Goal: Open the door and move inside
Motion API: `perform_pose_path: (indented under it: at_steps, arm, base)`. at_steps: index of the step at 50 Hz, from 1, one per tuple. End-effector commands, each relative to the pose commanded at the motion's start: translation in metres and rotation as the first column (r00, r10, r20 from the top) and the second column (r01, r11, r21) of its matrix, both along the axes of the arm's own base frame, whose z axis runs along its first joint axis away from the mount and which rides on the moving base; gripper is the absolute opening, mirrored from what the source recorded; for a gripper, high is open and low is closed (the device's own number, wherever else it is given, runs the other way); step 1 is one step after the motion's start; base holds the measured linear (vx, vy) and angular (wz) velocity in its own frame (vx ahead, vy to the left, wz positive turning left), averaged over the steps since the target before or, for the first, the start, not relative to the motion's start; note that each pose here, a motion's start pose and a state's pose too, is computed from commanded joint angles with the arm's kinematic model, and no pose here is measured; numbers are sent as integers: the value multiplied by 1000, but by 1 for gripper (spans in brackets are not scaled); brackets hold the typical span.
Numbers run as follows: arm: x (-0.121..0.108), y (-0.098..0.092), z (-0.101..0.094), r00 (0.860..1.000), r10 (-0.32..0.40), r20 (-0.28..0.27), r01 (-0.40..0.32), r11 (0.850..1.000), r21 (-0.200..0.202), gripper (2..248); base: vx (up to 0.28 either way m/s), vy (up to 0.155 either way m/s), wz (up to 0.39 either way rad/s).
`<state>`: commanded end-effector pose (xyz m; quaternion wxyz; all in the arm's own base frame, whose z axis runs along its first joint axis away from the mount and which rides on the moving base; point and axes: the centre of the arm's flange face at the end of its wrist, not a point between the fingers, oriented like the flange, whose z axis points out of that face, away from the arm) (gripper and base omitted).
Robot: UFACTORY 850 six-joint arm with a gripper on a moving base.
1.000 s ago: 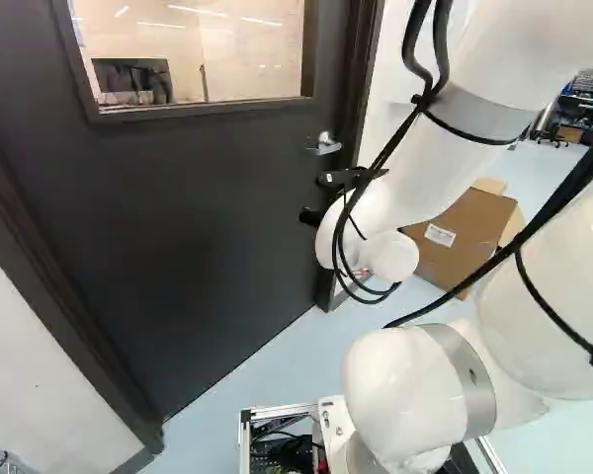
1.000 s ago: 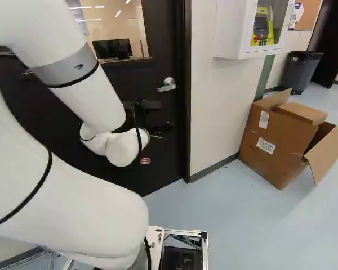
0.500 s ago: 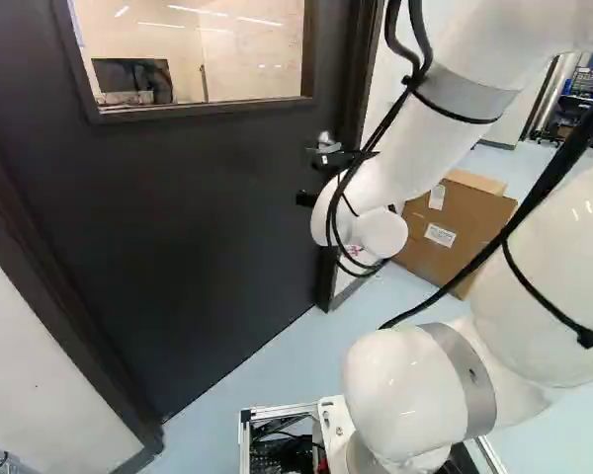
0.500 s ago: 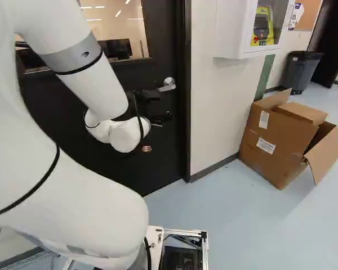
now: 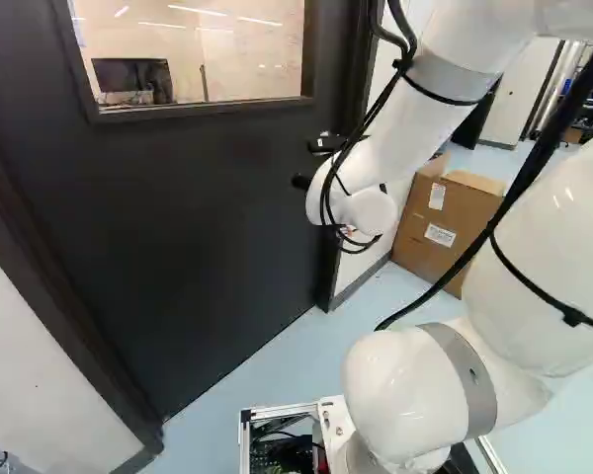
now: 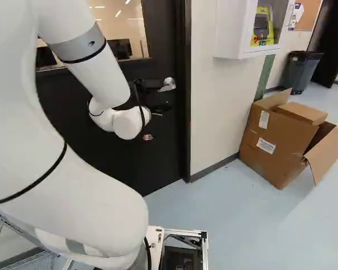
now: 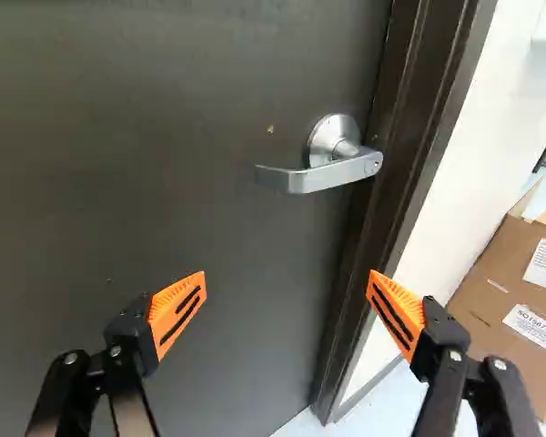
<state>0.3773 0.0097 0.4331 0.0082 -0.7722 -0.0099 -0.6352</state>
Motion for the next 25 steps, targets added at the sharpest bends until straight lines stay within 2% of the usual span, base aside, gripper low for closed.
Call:
perform_pose_path:
  at_steps: [25]
  arm:
    - [35,7,27,998,14,57,-14,1000,1,247]
  base:
    - [0,0,0]
